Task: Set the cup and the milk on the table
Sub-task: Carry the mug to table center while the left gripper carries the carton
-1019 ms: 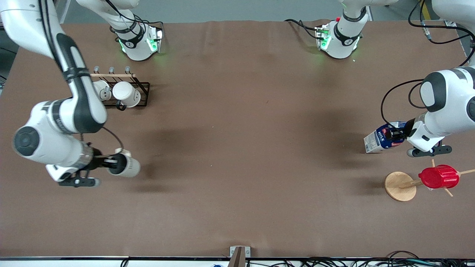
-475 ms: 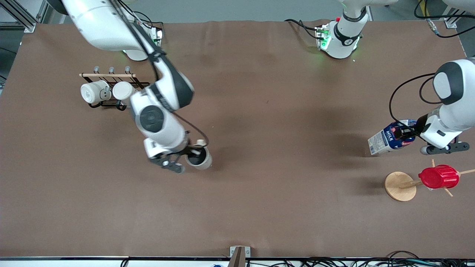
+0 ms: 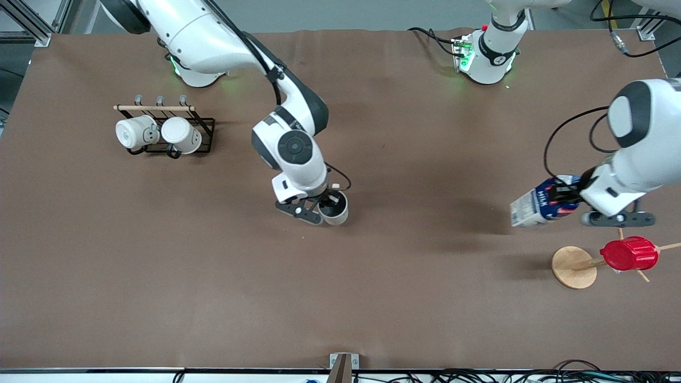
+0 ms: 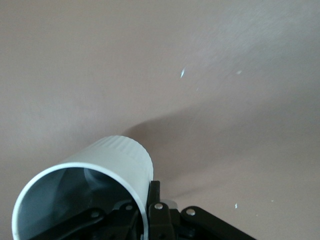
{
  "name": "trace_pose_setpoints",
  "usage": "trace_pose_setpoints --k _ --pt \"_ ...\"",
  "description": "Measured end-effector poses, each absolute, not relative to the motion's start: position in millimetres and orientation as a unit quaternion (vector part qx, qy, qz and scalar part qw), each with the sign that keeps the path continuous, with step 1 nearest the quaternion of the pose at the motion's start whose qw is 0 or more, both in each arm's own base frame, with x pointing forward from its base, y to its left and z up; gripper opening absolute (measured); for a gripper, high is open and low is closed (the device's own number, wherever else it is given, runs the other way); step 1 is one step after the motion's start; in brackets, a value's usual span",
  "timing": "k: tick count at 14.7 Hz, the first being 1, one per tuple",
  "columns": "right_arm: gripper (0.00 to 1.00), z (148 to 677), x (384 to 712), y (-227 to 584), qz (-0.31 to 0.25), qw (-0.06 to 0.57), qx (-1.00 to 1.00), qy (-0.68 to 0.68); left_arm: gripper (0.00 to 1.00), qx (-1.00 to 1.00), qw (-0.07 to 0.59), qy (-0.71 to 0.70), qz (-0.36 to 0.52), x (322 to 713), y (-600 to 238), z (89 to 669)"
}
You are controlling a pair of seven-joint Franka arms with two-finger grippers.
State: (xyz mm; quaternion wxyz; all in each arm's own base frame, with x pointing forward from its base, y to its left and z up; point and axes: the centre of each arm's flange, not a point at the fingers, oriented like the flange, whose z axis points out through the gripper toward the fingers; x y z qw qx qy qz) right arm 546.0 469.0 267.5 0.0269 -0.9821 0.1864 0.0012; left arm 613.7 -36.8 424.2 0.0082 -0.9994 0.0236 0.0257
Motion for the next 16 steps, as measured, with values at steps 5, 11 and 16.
trace_pose_setpoints --k 5,11,16 --pt "0.05 249.1 522.6 500.4 -0.011 0.034 -0.986 0.162 0.28 -0.999 0.008 0.014 0.031 609.4 -147.2 410.5" --pt "0.22 240.7 523.5 501.8 -0.020 0.034 -0.986 0.161 0.28 -0.999 0.013 -0.012 0.033 589.2 -262.5 391.1" --pt "0.72 294.5 550.9 483.3 -0.036 0.033 -0.982 0.183 0.28 -0.999 0.016 -0.032 0.038 575.5 -328.8 365.2"
